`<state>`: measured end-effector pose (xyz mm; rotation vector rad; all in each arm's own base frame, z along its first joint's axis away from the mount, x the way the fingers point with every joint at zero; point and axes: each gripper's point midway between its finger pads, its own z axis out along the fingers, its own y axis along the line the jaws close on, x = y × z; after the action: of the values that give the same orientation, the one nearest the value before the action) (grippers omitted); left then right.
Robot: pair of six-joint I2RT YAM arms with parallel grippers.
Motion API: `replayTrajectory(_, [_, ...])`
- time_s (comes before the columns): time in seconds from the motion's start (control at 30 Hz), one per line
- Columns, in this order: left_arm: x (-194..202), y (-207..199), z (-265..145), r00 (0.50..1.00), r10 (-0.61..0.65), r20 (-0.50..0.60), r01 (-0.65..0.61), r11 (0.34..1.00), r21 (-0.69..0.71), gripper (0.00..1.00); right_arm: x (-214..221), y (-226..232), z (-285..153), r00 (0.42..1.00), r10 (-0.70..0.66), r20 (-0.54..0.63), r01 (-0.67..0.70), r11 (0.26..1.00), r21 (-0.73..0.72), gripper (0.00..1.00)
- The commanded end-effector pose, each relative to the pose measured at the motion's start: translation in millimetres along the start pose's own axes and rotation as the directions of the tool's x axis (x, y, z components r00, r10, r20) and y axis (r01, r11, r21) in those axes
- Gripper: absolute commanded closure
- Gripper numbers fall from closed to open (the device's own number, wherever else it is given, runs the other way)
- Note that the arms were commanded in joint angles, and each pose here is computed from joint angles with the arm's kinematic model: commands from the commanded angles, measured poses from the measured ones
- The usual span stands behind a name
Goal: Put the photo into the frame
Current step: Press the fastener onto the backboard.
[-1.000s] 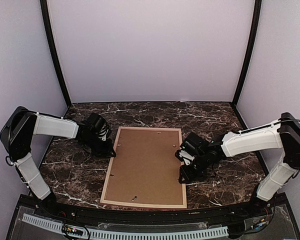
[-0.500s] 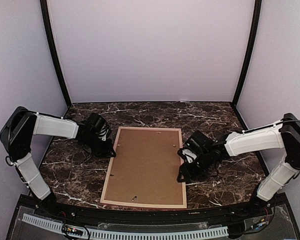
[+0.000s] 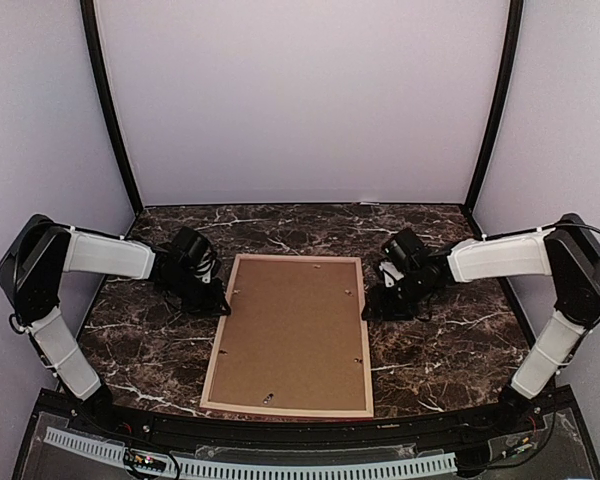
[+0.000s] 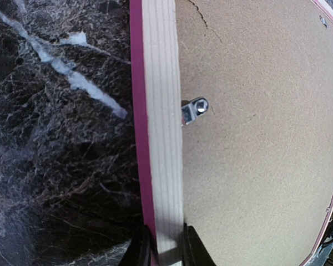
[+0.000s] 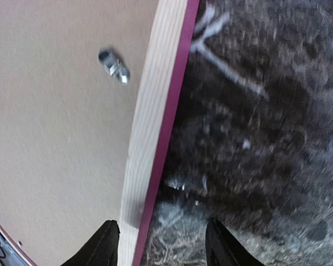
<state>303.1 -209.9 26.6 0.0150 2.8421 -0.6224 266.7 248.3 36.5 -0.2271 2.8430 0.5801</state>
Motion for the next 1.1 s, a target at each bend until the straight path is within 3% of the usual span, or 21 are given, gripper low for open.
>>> replayTrajectory(0.0, [16.0, 1.1, -2.9, 0.999, -0.005, -0.045, 0.004, 1.000, -0.003, 0.93, -50.5, 7.2, -2.8, 0.995, -0.024, 0.094, 0.023, 1.000, 0.011, 0.44])
replayTrajectory(0.37, [14.4, -1.4, 2.1, 0.998, 0.003, -0.058, -0.002, 1.000, 0.008, 0.93, -93.4, 9.8, 26.5, 0.994, -0.097, 0.052, 0.092, 0.991, 0.094, 0.43])
replayTrajectory(0.73, [14.5, -2.1, 4.0, 0.998, 0.006, -0.062, -0.005, 1.000, 0.014, 0.93, -98.6, 3.9, 33.2, 0.994, -0.094, 0.053, 0.086, 0.988, 0.131, 0.46])
replayTrajectory(1.07, [15.3, -2.8, 5.7, 0.998, 0.010, -0.067, -0.009, 1.000, 0.020, 0.93, -101.0, 2.6, 33.6, 0.996, -0.071, 0.060, 0.062, 0.989, 0.137, 0.58])
